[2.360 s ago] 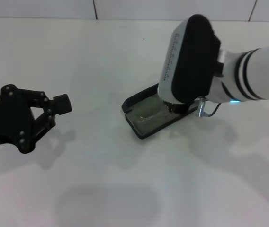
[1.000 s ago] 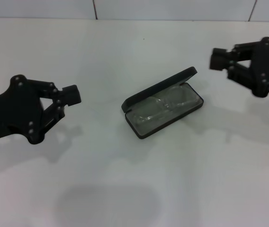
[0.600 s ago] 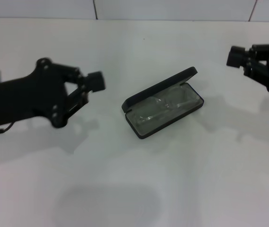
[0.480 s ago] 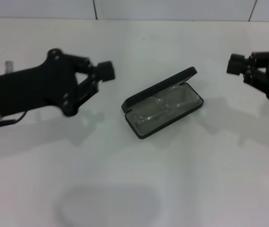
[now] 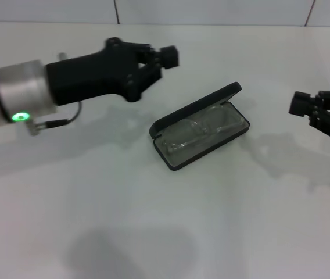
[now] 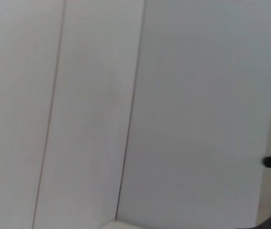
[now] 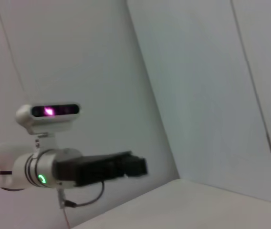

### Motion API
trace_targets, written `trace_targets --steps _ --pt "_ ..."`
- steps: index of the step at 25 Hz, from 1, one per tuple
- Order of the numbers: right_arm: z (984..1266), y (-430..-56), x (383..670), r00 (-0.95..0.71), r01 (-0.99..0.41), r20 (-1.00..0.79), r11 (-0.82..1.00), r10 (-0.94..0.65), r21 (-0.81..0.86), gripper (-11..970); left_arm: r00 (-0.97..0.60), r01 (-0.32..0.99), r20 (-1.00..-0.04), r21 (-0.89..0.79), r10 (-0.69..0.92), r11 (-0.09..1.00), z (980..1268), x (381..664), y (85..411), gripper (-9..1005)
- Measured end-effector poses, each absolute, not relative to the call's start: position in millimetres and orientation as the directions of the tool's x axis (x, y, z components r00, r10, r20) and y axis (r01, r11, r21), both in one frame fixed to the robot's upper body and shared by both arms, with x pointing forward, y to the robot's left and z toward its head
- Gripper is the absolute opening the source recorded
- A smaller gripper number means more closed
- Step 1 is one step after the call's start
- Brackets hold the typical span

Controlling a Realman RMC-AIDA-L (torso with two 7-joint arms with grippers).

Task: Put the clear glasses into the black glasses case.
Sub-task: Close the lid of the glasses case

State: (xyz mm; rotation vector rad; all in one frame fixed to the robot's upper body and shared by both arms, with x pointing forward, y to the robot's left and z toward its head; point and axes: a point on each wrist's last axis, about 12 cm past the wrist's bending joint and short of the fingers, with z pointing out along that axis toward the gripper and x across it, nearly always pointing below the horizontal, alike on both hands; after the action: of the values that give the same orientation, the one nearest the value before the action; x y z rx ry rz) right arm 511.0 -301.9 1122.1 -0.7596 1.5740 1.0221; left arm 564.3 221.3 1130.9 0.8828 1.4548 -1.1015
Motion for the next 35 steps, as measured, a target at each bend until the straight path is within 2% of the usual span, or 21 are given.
trace_targets --steps 9,19,24,35 --pt "1116 -305 507 -0.256 -0.864 -0.966 0.439 0.041 0.247 97 -0.255 0.934 -0.950 -0.194 0.178 0.300 1125 580 174 51" --pt "1110 -302 506 -0.273 -0.862 -0.961 0.431 0.048 0.267 97 -0.250 0.911 -0.947 -0.159 0.201 0.382 1123 591 173 51" --pt "1109 -299 508 -0.279 -0.864 -0.959 0.423 0.051 0.274 97 -0.274 0.882 -0.939 -0.160 0.207 0.444 1116 599 173 51" --pt "1105 -291 514 -0.305 -0.861 -0.950 0.407 0.067 0.305 99 -0.308 0.866 -0.897 -0.126 0.317 0.485 1092 601 154 51"
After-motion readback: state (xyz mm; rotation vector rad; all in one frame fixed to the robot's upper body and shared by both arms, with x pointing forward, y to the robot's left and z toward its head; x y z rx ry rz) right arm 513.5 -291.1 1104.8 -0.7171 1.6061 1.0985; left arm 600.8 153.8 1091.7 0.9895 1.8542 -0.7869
